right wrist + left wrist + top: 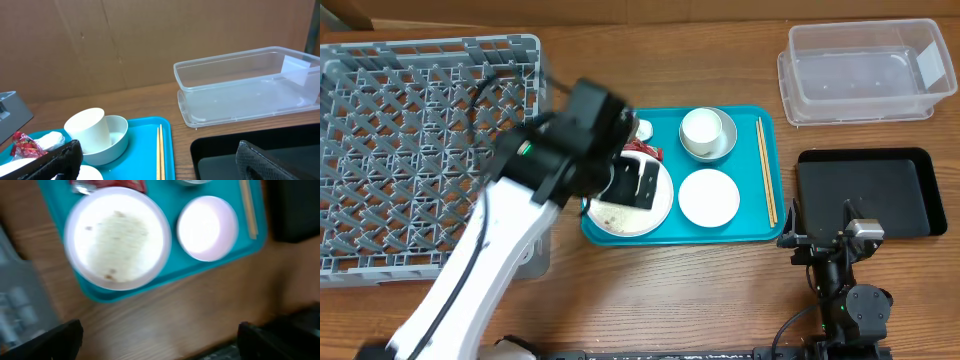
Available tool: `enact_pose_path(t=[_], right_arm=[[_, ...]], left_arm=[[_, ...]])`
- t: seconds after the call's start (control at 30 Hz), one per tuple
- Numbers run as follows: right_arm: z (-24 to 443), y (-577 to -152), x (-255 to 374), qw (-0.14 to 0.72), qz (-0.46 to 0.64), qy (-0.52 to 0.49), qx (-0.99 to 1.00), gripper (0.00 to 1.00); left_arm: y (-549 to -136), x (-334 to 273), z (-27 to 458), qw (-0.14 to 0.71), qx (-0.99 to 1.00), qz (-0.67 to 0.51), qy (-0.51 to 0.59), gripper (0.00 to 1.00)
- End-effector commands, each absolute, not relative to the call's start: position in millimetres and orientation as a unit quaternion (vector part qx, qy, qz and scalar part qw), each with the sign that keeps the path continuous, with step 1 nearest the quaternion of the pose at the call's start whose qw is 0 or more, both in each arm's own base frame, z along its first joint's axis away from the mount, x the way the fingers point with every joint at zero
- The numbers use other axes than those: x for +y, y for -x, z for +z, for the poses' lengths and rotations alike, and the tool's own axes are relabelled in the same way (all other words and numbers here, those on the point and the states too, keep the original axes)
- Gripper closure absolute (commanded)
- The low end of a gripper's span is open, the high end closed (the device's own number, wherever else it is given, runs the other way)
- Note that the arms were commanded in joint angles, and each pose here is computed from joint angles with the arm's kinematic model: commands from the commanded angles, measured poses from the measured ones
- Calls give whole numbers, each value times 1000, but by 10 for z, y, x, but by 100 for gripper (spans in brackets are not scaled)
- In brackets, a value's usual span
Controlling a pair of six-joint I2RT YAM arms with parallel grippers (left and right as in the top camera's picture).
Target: Sort waste into correct bins and load items into the dishwasher
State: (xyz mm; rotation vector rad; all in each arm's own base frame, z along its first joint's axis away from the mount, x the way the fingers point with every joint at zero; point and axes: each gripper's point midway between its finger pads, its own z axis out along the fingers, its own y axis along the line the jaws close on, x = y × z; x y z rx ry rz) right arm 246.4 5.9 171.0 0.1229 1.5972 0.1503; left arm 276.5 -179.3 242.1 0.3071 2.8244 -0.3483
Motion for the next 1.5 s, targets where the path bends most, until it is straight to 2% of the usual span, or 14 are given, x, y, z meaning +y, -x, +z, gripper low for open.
enact_pose_path(t=[0.0, 0.27, 0.67, 0.9, 1.47], right_arm=[[1702, -2465, 48, 697, 64, -56, 712, 0], [1702, -2465, 48, 697, 64, -56, 712, 0], [1703, -2465, 48, 697, 64, -56, 712, 0], [1702, -2465, 49, 697, 64, -56, 712, 0], [1702, -2465, 48, 697, 64, -56, 712, 0]], left_arm=[[-3089, -1650, 2378, 169, 981, -33, -92, 0], [-3242, -1826, 2083, 135, 987, -51, -76, 0], [-3261, -1841, 2083, 137, 987, -55, -68, 0], [-3062, -2164, 2054, 85, 981, -150, -84, 0], [-3116, -2193, 2073, 96, 979, -156, -85, 0]])
